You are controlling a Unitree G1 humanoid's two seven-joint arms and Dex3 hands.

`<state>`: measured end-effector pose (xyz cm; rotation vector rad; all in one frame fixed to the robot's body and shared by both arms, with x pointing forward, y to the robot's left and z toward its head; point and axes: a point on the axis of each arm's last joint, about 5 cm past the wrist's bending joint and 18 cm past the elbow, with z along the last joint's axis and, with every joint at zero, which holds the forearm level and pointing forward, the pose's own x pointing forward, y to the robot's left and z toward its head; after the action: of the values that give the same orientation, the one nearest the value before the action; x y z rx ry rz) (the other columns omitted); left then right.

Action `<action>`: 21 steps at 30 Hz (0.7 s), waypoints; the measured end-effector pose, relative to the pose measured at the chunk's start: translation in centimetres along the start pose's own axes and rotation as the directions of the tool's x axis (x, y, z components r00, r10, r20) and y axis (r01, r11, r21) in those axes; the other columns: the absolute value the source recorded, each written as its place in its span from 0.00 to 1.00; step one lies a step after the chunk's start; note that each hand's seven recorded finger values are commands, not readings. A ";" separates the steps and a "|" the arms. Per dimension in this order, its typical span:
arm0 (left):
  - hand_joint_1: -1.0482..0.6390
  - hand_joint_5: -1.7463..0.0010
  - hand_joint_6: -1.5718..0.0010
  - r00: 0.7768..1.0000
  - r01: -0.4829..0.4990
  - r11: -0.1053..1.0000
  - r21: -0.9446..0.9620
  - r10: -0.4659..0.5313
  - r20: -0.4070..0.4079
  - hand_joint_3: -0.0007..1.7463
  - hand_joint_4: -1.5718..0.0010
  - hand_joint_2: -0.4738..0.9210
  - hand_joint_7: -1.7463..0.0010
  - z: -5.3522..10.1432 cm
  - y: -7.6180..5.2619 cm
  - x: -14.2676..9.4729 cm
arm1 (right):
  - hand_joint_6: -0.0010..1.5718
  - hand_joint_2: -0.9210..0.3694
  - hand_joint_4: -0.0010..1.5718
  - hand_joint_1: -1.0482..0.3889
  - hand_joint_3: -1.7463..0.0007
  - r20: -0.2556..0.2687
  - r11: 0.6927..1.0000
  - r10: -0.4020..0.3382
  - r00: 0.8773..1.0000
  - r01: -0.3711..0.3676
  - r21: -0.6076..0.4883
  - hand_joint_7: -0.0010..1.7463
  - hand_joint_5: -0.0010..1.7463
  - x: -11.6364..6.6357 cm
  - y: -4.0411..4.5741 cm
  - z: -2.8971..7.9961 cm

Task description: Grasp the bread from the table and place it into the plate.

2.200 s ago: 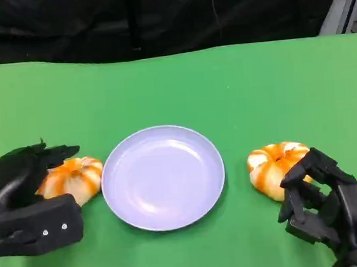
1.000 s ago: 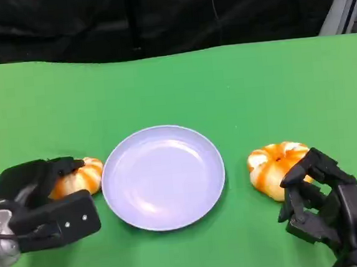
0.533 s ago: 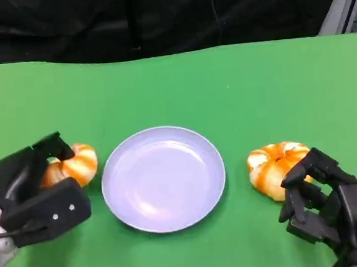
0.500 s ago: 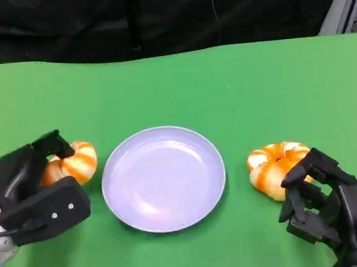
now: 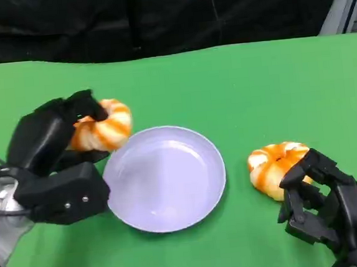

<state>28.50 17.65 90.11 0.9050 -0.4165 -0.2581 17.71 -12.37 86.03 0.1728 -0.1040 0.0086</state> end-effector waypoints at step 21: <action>0.59 0.00 0.65 0.967 0.250 0.967 -0.040 -0.248 0.051 0.23 0.66 1.00 0.11 2.7 -4.6 0.4 | 0.39 0.23 0.53 0.63 0.36 -0.001 1.000 0.002 1.000 -0.002 0.004 0.93 1.00 0.0 0.08 0.0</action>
<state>27.44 12.89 87.97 0.9070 -0.3372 -0.5184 17.69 -12.30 86.04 0.1770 -0.1035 0.0108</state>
